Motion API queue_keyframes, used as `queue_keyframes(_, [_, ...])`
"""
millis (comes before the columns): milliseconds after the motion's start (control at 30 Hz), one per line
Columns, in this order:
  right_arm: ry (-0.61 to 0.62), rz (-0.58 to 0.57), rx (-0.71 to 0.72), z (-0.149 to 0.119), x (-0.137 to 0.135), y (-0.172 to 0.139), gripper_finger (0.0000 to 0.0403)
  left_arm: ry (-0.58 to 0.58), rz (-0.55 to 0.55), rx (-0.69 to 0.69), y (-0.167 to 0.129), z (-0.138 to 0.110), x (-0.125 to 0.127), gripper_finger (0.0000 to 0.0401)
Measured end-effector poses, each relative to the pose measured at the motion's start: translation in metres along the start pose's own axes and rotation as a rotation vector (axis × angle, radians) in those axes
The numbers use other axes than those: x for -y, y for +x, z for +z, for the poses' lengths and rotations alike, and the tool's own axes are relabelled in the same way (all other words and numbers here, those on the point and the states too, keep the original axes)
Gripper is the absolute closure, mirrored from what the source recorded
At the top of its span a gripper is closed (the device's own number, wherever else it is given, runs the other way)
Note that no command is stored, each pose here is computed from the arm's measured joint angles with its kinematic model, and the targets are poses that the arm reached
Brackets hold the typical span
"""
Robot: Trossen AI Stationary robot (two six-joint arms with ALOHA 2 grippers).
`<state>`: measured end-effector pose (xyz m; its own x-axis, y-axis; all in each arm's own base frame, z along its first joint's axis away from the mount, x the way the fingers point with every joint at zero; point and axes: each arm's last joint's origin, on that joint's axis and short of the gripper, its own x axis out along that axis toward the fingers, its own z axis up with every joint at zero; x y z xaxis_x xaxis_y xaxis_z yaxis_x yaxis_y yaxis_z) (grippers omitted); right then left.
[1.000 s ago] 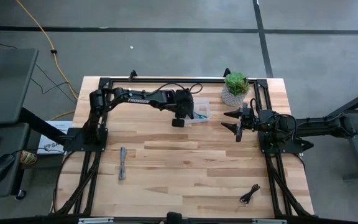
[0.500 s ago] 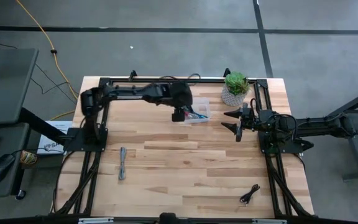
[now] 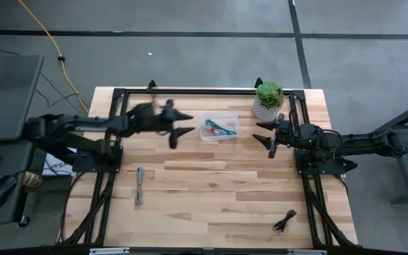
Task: Pick and place USB-C Cables
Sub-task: Put the black charger cable into the transparent bin
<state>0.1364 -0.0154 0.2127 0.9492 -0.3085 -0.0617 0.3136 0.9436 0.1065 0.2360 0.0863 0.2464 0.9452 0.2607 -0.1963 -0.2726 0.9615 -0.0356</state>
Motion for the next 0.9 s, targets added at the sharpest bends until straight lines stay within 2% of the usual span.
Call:
queue_keyframes(100, [0.009,0.008,0.061,0.006,-0.001,0.000,0.0153,-0.035,-0.057,0.169,-0.026,-0.014,0.013,0.0199])
queue_keyframes(200, [0.008,0.013,0.103,0.010,-0.001,-0.001,0.0153,-0.053,-0.111,0.261,-0.045,-0.022,0.022,0.0199])
queue_keyframes(367, [0.020,0.023,0.178,0.018,-0.002,-0.002,0.0153,-0.088,-0.179,0.281,-0.059,-0.024,0.034,0.0199])
queue_keyframes(500, [0.033,0.070,0.182,0.018,-0.003,-0.002,0.0153,-0.085,-0.223,0.292,-0.061,-0.023,0.042,0.0199])
queue_keyframes(633, [0.047,0.097,0.178,0.018,-0.004,-0.002,0.0153,-0.058,-0.228,0.300,-0.061,-0.023,0.046,0.0199])
queue_keyframes(900, [0.070,0.182,0.164,0.018,-0.006,-0.002,0.0153,-0.079,-0.213,0.299,-0.061,-0.023,0.045,0.0199])
